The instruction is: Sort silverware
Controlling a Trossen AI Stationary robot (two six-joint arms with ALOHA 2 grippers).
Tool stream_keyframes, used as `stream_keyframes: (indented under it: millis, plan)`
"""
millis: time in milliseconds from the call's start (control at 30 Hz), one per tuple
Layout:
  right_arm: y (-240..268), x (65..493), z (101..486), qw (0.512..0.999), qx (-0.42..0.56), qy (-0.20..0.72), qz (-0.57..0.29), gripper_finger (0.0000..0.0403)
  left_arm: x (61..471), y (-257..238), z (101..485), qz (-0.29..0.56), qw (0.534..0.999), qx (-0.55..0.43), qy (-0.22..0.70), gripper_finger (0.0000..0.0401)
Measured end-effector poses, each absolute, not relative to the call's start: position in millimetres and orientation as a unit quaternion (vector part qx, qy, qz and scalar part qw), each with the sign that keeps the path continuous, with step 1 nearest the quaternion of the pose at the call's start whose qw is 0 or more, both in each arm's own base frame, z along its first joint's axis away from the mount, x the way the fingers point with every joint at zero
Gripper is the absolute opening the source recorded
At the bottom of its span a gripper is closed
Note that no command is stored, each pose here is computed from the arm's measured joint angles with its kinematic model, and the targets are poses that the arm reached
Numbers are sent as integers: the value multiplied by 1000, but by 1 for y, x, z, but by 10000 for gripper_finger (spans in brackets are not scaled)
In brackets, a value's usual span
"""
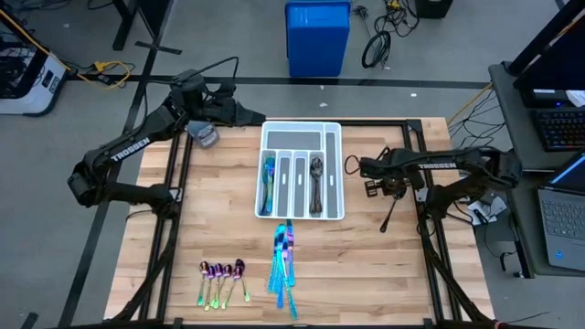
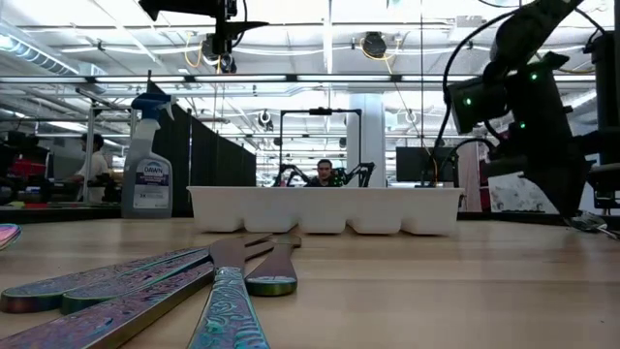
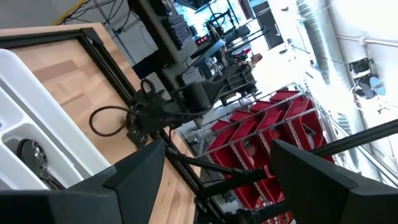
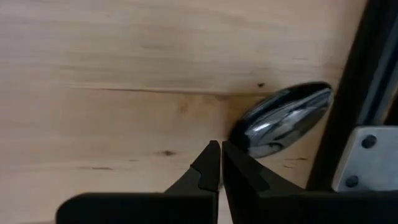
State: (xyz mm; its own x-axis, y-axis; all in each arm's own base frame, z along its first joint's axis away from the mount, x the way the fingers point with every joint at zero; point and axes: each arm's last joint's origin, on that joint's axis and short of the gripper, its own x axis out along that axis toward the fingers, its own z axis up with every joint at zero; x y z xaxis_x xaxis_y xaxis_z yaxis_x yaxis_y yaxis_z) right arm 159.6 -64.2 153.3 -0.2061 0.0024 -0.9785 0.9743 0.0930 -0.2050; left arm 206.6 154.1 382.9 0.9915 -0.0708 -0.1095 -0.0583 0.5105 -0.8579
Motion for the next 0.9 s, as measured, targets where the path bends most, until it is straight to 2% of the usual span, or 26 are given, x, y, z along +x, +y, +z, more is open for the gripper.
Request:
stream_keyframes:
  millis: [633, 900]
  plan:
    - [-85, 153, 139, 421, 396, 608, -545, 0, 207, 154, 383, -4, 865, -498, 65, 278]
    - [-92, 159, 126, 423, 390, 627, -525, 0, 207, 154, 383, -4, 865, -498, 66, 278]
